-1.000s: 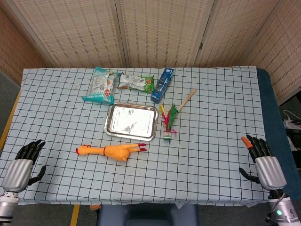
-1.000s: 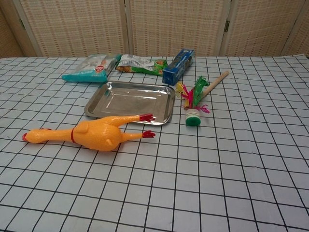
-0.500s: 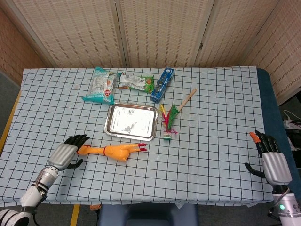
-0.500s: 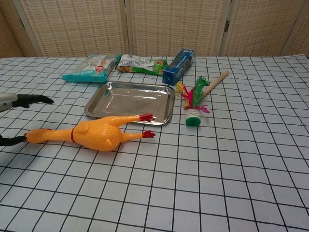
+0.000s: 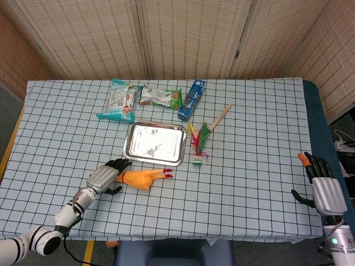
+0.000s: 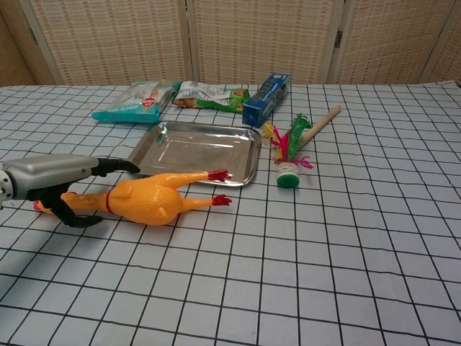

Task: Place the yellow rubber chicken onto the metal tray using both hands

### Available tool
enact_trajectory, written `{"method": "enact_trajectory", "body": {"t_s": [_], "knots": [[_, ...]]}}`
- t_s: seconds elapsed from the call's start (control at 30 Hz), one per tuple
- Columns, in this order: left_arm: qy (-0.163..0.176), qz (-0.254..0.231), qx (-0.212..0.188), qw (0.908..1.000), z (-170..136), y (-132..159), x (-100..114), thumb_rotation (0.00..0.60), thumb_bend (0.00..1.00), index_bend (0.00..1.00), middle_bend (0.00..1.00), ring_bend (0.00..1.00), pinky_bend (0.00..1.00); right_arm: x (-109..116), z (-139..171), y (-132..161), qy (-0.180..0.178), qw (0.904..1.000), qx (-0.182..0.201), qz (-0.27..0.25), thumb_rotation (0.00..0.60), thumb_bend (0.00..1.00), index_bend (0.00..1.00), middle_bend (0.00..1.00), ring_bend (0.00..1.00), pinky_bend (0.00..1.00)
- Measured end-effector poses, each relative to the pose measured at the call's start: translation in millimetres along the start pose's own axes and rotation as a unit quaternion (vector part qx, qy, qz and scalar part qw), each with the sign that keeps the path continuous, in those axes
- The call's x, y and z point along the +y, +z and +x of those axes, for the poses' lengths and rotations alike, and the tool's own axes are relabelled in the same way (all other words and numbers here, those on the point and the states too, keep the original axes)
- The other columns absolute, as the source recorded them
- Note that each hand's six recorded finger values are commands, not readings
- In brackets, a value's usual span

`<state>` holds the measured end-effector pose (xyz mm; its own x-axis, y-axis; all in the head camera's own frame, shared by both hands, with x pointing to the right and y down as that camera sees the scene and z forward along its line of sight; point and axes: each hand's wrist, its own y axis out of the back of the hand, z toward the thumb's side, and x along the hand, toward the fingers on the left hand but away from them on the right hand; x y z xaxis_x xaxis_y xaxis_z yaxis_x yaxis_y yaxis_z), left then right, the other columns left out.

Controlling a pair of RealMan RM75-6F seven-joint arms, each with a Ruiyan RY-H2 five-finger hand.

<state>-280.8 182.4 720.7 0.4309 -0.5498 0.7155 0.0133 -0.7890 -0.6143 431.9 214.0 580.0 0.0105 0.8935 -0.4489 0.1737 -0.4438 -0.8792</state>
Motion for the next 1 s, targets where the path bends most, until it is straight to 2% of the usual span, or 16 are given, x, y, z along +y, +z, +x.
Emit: {"method": "enact_trajectory", "body": {"t_s": [0.07, 0.13, 0.2, 0.4, 0.6, 0.73, 0.83, 1.0], "knots": [[0.001, -0.001, -0.005, 1.0, 2.2, 2.5, -2.4, 0.6, 0.37, 0.41, 0.05, 0.01, 0.13, 1.1, 0.2, -0.2, -0.002, 1.0, -0.001, -0.001, 0.6, 0.18, 0.0, 0.0, 0.0, 0.0], [0.003, -0.003, -0.008, 1.0, 4.6, 3.8, -4.9, 0.6, 0.38, 0.54, 0.09, 0.03, 0.14, 2.1, 0.3, -0.4, -0.004, 1.0, -0.001, -0.001, 0.6, 0.18, 0.0, 0.0, 0.0, 0.0], [0.004, -0.001, -0.01, 0.9999, 6.7, 4.3, -6.4, 0.6, 0.41, 0.63, 0.15, 0.06, 0.15, 2.4, 0.7, -0.7, -0.005, 1.0, -0.002, -0.001, 0.6, 0.18, 0.0, 0.0, 0.0, 0.0], [0.033, 0.004, -0.019, 0.9993, 13.0, 9.7, -5.5, 0.6, 0.54, 0.83, 0.34, 0.18, 0.22, 3.4, 1.2, -0.3, -0.006, 1.0, -0.002, -0.004, 0.6, 0.18, 0.0, 0.0, 0.0, 0.0], [0.079, 0.002, -0.027, 0.9965, 11.9, 14.0, 6.0, 0.6, 0.57, 0.86, 0.46, 0.29, 0.3, 6.6, 2.5, 5.3, -0.011, 0.9998, 0.009, -0.012, 0.6, 0.18, 0.0, 0.0, 0.0, 0.0], [0.114, 0.001, -0.03, 0.9931, 6.8, 16.2, 18.7, 0.6, 0.57, 0.87, 0.62, 0.39, 0.37, 11.2, -1.3, 19.1, -0.008, 0.999, 0.032, -0.029, 0.6, 0.18, 0.0, 0.0, 0.0, 0.0], [0.125, 0.001, -0.031, 0.9916, 3.6, 19.9, 24.1, 0.6, 0.57, 0.87, 0.74, 0.49, 0.42, 18.2, -10.0, 37.2, 0.006, 0.9972, 0.062, -0.043, 0.6, 0.18, 0.0, 0.0, 0.0, 0.0], [0.135, -0.015, -0.038, 0.99, -2.4, 29.3, 30.4, 0.6, 0.58, 0.87, 0.77, 0.52, 0.45, 26.8, -34.1, 80.4, 0.052, 0.9899, 0.117, -0.061, 0.6, 0.18, 0.0, 0.0, 0.0, 0.0]]}}
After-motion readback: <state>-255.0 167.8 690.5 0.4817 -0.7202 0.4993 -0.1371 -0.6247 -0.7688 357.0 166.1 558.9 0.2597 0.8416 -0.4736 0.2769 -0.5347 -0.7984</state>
